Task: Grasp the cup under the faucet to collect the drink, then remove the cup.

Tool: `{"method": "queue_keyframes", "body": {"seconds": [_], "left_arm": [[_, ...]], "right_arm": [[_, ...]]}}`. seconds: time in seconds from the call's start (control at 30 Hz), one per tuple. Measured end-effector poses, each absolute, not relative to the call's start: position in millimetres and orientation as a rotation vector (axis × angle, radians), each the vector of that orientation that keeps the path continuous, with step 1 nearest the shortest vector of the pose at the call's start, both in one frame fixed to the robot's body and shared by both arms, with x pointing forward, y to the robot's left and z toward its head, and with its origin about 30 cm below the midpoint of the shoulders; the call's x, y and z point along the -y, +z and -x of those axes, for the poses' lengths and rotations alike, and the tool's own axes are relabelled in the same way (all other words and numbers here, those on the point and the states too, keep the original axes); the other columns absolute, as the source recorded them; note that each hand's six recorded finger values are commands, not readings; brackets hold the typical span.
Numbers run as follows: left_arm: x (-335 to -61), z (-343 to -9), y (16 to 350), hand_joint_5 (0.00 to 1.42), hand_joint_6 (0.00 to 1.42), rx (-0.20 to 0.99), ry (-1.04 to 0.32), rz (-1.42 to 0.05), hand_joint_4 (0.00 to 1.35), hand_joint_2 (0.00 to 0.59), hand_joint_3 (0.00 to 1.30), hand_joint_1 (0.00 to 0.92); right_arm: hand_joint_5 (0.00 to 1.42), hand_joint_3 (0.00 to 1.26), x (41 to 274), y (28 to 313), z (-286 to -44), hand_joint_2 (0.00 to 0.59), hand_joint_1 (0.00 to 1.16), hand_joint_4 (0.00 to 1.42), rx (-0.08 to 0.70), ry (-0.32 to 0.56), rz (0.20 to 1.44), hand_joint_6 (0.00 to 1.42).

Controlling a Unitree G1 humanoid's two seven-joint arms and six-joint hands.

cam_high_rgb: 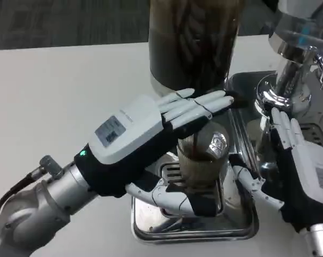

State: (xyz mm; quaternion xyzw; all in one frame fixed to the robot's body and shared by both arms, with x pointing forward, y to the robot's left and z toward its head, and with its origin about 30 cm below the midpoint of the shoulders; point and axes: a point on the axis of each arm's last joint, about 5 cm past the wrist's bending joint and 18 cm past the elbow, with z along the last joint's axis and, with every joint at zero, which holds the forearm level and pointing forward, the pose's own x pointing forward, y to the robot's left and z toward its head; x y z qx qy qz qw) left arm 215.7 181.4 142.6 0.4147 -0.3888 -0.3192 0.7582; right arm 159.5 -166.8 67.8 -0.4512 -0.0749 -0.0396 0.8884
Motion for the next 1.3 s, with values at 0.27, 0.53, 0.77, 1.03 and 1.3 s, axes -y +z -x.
{"method": "queue_keyframes", "body": {"seconds": [0.27,0.53,0.77,1.03,1.3], "left_arm": [[-181.9,-215.3,142.0,0.24,0.14,0.849,-0.695,-0.913,0.09,0.103,0.14,0.000],[-181.1,-215.3,141.4,0.24,0.14,0.849,-0.689,-0.910,0.09,0.103,0.14,0.000],[-181.0,-215.6,141.6,0.25,0.14,0.848,-0.687,-0.911,0.09,0.104,0.14,0.000],[-181.7,-215.4,142.2,0.25,0.14,0.849,-0.683,-0.913,0.09,0.104,0.14,0.000],[-183.4,-213.9,143.4,0.25,0.14,0.850,-0.680,-0.920,0.09,0.115,0.15,0.000]], "right_arm": [[0.00,0.00,176.1,63.9,-153.9,0.290,0.28,0.00,0.127,-0.091,0.826,0.19],[0.00,0.00,187.2,61.5,-151.6,0.246,0.37,0.00,0.116,0.044,0.701,0.20],[0.00,0.00,187.4,63.3,-155.3,0.218,0.48,0.00,0.121,0.137,0.625,0.18],[0.00,0.00,182.6,63.1,-163.3,0.199,0.54,0.00,0.103,0.207,0.612,0.15],[0.00,0.00,173.6,62.8,-171.2,0.191,0.56,0.00,0.099,0.231,0.591,0.14]]}}
